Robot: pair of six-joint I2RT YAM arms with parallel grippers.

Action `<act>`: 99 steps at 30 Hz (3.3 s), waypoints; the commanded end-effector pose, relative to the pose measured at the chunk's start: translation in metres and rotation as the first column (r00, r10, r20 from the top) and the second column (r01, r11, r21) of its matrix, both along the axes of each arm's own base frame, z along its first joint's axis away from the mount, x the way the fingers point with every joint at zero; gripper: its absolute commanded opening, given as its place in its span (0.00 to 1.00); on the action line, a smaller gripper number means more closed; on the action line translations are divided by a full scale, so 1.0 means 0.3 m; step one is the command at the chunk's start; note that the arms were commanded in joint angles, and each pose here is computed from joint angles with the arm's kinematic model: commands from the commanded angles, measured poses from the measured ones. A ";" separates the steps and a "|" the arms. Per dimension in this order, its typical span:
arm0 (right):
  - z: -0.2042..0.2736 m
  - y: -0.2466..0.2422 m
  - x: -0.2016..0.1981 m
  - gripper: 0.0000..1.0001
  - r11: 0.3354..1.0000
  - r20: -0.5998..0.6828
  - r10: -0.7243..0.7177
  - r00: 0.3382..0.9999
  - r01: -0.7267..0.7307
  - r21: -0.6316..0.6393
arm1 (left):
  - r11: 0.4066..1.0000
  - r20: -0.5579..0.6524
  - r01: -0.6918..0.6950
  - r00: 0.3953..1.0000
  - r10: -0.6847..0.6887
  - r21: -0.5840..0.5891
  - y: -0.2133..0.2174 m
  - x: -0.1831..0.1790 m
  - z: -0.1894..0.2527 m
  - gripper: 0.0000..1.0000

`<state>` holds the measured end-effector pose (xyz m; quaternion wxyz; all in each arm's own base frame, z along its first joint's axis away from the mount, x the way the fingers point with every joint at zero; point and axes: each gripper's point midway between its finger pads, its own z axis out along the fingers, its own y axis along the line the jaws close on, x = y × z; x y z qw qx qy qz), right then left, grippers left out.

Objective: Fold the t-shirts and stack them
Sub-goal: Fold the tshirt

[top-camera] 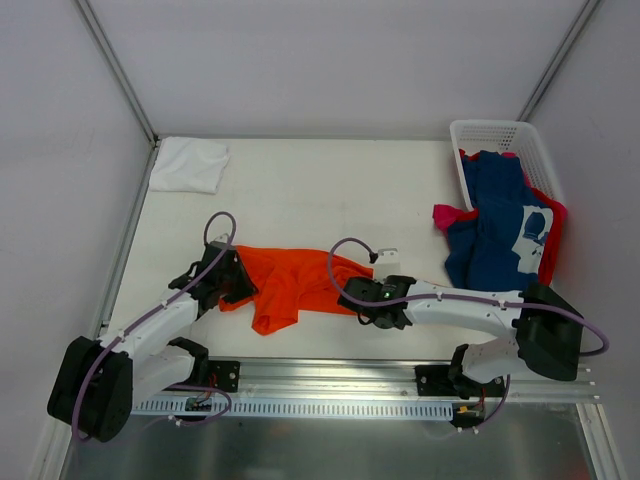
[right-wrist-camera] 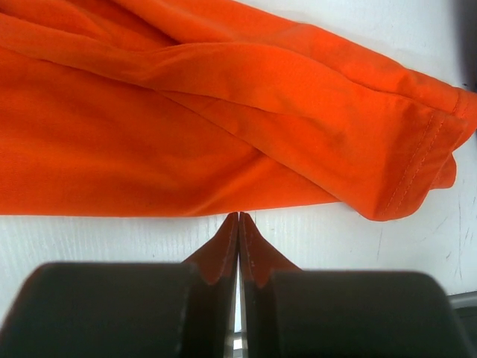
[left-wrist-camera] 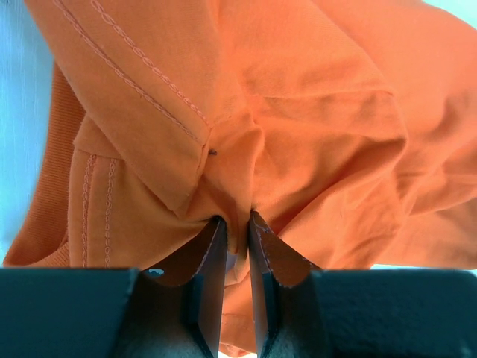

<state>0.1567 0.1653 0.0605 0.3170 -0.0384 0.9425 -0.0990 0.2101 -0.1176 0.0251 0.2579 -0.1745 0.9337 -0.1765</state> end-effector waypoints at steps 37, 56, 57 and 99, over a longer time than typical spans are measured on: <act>-0.030 0.007 0.022 0.02 0.998 0.016 -0.010 1.000 0.011 -0.060 | 0.997 0.054 -0.013 0.999 0.008 0.082 0.042 0.026 0.058 0.00; -0.058 0.007 0.036 0.02 0.994 0.004 -0.019 1.000 0.019 -0.108 | 0.993 0.164 0.059 0.984 -0.075 0.101 -0.001 0.147 0.216 0.01; -0.058 0.008 0.035 0.02 0.994 0.005 -0.016 1.000 0.016 -0.108 | 0.992 0.158 0.064 0.984 -0.080 0.105 -0.003 0.148 0.214 0.01; -0.097 -0.064 0.033 0.01 0.990 0.013 -0.037 0.999 0.038 -0.133 | 0.973 -0.063 -0.066 0.995 0.082 0.220 0.039 0.261 -0.055 0.00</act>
